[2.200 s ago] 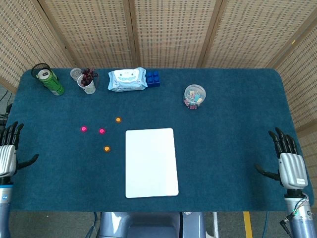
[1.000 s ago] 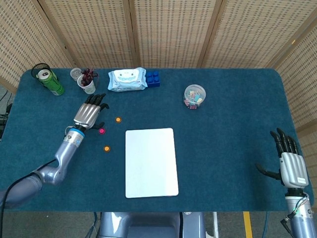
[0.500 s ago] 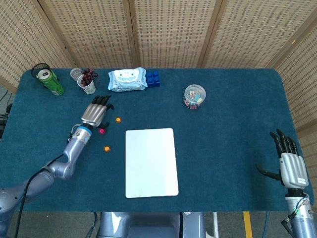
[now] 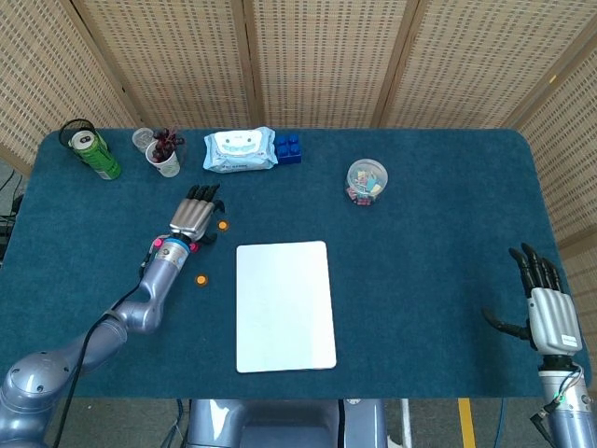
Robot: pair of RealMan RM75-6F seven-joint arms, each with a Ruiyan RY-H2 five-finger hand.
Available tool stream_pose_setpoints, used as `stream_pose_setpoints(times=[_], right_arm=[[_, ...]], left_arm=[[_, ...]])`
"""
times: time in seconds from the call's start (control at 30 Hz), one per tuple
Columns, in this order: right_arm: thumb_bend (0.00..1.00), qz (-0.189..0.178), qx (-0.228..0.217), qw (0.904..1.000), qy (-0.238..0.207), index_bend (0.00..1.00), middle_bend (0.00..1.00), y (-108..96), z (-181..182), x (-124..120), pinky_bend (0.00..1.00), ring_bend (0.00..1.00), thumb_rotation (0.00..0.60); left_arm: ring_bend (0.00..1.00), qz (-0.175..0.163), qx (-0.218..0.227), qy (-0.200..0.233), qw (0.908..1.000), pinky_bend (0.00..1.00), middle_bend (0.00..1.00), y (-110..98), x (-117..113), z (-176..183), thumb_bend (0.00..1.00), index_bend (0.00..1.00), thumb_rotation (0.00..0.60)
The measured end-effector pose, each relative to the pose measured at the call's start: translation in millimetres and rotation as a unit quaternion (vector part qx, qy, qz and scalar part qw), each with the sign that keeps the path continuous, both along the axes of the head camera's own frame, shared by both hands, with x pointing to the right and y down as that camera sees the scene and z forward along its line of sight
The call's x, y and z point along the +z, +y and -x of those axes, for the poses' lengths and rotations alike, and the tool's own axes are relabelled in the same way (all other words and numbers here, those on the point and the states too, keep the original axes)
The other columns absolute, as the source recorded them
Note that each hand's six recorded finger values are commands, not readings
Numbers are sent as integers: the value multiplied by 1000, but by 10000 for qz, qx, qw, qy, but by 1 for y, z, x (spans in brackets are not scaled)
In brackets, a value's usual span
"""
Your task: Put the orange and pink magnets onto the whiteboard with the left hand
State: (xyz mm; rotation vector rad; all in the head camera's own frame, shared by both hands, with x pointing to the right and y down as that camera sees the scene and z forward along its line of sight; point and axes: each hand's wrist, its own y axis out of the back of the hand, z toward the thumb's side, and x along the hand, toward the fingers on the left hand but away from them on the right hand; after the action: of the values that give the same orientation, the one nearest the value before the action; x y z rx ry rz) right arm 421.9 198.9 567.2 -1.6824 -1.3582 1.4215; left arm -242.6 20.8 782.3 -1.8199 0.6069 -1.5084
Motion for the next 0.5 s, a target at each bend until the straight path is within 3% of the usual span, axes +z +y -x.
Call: stream_pose_setpoints(times=[0.37,0.5], right_arm=[[248,20,34,10000,-38,0,0,0,0,0,0,0,600],[248,22,45,10000,-57,0,0,0,-1,0,0,0,600]], left_arm=[[0,148,-64,-28,9999,0,0,4,12,-13,318,358,600],[0,167,-73,-64,9998,0,0,5,15,-15,342,503,600]])
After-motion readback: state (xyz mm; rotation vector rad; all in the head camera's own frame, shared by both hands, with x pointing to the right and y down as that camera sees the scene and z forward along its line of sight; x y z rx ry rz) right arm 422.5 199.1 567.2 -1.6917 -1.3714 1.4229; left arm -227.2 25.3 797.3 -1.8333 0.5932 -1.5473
